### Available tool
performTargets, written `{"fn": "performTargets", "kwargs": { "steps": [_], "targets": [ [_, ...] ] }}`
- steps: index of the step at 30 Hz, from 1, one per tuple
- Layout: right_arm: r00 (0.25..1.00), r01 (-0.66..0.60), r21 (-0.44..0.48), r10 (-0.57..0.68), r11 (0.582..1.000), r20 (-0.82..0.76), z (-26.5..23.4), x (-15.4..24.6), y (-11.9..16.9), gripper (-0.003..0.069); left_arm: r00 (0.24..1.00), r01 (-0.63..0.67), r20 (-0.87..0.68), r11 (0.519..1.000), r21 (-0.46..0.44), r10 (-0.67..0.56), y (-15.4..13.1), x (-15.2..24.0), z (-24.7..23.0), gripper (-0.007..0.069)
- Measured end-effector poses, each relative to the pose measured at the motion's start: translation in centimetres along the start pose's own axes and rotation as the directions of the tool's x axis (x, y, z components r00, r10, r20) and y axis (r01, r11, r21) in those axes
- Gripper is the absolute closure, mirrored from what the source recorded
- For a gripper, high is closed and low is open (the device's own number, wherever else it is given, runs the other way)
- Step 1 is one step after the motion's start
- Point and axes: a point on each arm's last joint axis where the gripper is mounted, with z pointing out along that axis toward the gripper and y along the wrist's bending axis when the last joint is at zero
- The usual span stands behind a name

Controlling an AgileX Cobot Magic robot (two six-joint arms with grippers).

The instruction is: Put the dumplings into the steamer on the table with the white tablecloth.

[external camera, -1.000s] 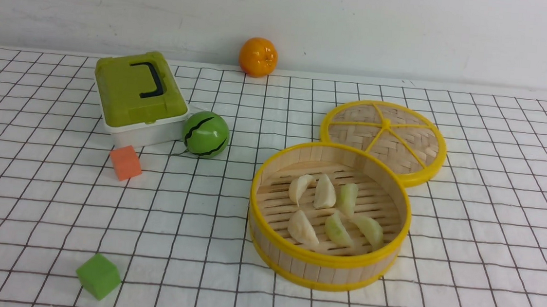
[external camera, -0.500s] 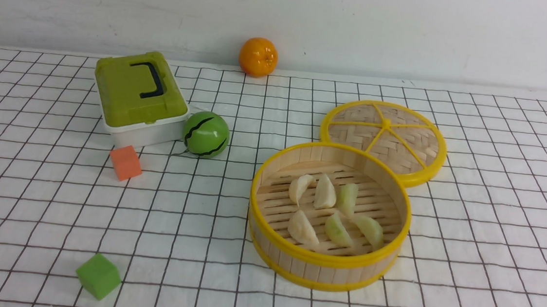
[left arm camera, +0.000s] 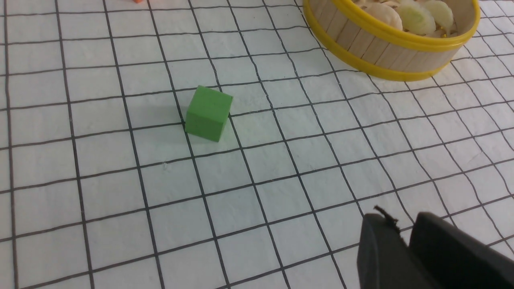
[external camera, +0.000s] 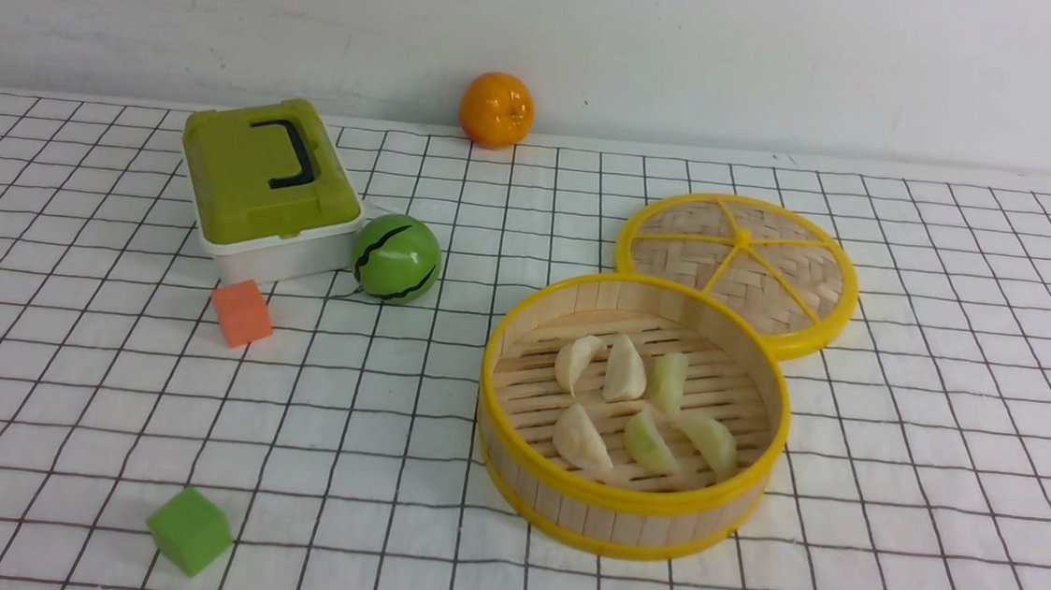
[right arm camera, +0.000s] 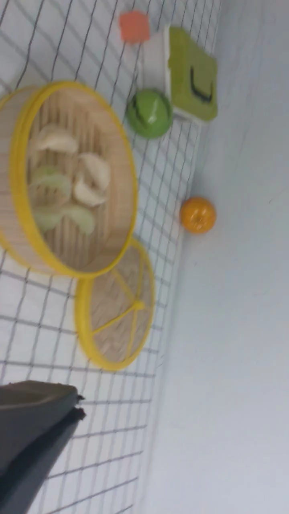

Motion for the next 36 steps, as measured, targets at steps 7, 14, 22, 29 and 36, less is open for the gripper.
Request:
{"fn": "performTargets", "kwargs": {
  "steps": [7,14,22,29,36],
  "targets": [
    [0.996,-0.071,0.197,0.081,0.978,-0.044,-1.3,5.7,-1.4,0.0680,1.000,0.000,0.000,1.000,0.000,0.000,0.0,0.0,0.0,0.0510],
    [0.983,-0.131,0.305,0.164,0.943,-0.082,-1.8,10.0,-1.9,0.0680,1.000,0.000,0.000,1.000,0.000,0.000,0.0,0.0,0.0,0.0501],
    [0.972,-0.128,0.327,0.184,0.936,-0.147,-2.1,10.8,-1.9,0.0680,1.000,0.000,0.000,1.000,0.000,0.000,0.0,0.0,0.0,0.0492],
    [0.975,-0.087,0.310,0.145,0.947,-0.169,-2.1,10.8,-1.8,0.0680,1.000,0.000,0.000,1.000,0.000,0.000,0.0,0.0,0.0,0.0481],
    [0.971,-0.118,0.287,0.171,0.951,-0.166,-2.0,10.8,-1.6,0.0680,1.000,0.000,0.000,1.000,0.000,0.000,0.0,0.0,0.0,0.0474]
  ]
}}
